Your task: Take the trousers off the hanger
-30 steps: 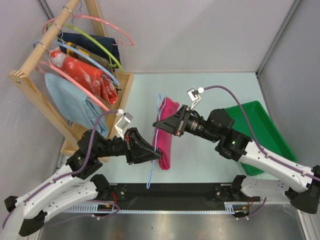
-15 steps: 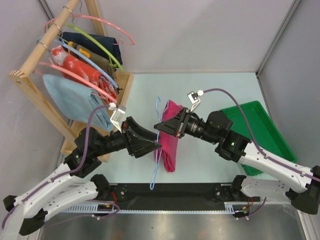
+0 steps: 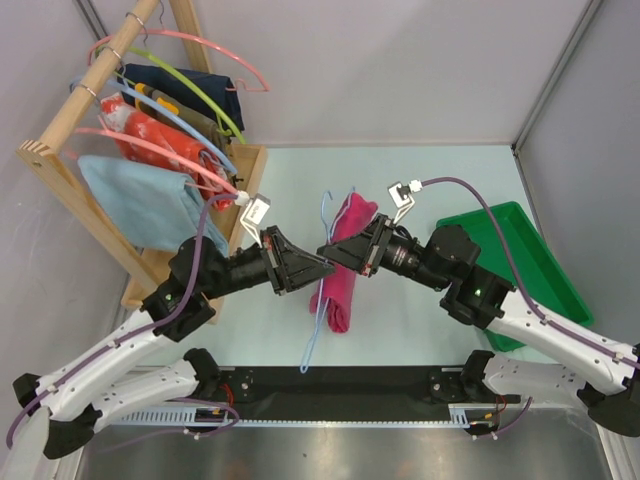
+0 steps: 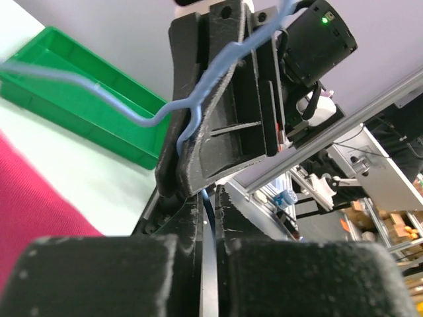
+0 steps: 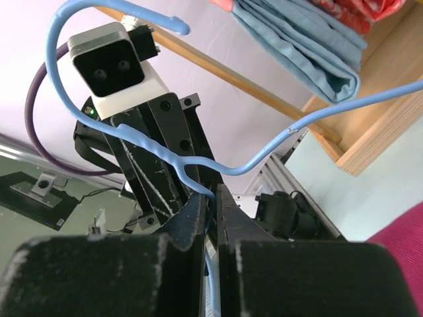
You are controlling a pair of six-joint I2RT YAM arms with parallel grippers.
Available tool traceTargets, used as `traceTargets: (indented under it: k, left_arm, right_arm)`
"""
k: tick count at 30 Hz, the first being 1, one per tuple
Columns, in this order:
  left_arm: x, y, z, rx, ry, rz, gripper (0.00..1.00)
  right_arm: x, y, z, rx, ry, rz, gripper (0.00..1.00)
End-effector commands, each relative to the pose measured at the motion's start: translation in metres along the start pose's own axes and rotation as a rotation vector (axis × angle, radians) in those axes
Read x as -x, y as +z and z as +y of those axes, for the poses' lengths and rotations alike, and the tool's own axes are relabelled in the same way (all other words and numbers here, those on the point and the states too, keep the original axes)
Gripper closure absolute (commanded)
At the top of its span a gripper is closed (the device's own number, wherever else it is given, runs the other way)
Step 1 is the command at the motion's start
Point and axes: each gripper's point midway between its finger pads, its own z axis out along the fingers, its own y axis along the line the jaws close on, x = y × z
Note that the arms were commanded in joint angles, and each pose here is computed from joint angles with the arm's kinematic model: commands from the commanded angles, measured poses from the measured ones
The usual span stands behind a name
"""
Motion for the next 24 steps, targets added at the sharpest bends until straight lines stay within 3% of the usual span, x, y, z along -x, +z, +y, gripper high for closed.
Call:
traceTargets:
  k: [1,3,4,7,11,16,24]
  left_arm:
    - [0.054,-0.003,-0.050,-0.129,0.095,-0.165,1.00]
    - [0.066,-0.006,-0.050,-0.101,0.088,-0.216,1.00]
    - [0.068,-0.007,-0.050,-0.088,0.085,-0.222,1.00]
    - [0.089,-0.014,-0.055,-0.034,0.088,-0.277,1.00]
    - [0.105,-0.018,-0.050,0.048,0.069,-0.320,1.00]
    - [0.126,-0.021,-0.043,0.139,0.026,-0.395,1.00]
    - [0.159,-0.010,-0.033,0.214,-0.017,-0.509,1.00]
  right_arm:
    - [0.009,-0.009,0.034,0.097,-0.063,-0.006,0.99]
    - [0.012,-0.012,0.024,0.020,-0.083,-0.008,0.87]
    - [0.015,-0.014,0.022,0.003,-0.120,-0.020,0.73]
    - [0.022,-0.029,0.002,-0.133,-0.177,-0.041,0.54]
    - [0.038,-0.053,-0.023,-0.304,-0.310,-0.085,0.44]
    - [0.032,-0.069,-0.053,-0.443,-0.430,-0.007,0.31]
    - [0.019,-0.062,-0.081,-0.481,-0.572,0.043,0.28]
